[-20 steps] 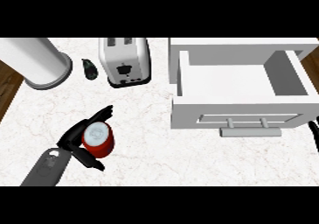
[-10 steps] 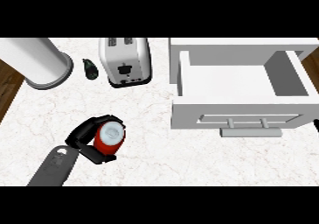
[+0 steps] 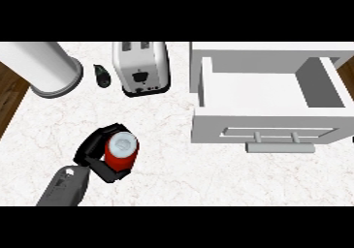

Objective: Pick up the can, place it into the drawer and close the drawer

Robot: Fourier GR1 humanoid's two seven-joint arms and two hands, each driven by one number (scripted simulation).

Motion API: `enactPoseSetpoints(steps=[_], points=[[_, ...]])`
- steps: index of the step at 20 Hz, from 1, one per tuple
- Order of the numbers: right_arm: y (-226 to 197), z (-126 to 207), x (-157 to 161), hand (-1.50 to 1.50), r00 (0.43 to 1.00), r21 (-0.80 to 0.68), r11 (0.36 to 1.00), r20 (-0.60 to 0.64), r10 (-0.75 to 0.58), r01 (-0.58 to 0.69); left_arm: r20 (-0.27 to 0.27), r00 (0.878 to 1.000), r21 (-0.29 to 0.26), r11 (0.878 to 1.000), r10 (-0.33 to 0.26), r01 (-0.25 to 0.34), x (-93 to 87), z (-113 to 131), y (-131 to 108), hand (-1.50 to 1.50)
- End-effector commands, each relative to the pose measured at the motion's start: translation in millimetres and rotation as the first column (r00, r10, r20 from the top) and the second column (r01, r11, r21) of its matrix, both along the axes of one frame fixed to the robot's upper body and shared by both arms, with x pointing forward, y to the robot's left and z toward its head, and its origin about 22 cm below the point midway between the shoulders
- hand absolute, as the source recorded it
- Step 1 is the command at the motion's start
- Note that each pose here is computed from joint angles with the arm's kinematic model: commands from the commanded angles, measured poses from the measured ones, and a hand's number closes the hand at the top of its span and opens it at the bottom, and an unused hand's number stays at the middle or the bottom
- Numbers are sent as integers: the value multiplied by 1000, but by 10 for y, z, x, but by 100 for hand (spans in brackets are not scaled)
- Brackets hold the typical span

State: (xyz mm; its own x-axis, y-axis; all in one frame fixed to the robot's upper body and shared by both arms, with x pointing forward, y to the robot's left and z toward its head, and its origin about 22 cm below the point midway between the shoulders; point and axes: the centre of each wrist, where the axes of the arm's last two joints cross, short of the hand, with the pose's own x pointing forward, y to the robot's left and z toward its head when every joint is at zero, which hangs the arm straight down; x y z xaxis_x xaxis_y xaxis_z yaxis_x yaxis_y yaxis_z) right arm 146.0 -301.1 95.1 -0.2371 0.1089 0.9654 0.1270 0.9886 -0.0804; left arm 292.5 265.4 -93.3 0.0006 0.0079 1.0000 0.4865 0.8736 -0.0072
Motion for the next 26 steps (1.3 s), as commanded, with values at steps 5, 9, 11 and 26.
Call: enactPoseSetpoints(steps=[5, 9, 11, 26], points=[[-65, 64, -27, -150, 1000, 8, 1000, 2, 3, -3, 3, 801, -104, 797, 598, -595, 57, 153, 386, 150], [-26, 28, -86, -150, 1000, 14, 1000, -13, -19, 19, 70, 809, -111, 811, 583, -575, 57, 520, -4, 150], [-11, -59, -36, -150, 1000, 0, 1000, -10, -23, 23, 79, 830, -112, 833, 552, -543, 50, 682, -149, 150], [109, -19, 89, -150, 1000, 16, 1000, 20, -18, 18, 173, 896, -71, 913, 409, -402, 446, 1872, -1162, 150]])
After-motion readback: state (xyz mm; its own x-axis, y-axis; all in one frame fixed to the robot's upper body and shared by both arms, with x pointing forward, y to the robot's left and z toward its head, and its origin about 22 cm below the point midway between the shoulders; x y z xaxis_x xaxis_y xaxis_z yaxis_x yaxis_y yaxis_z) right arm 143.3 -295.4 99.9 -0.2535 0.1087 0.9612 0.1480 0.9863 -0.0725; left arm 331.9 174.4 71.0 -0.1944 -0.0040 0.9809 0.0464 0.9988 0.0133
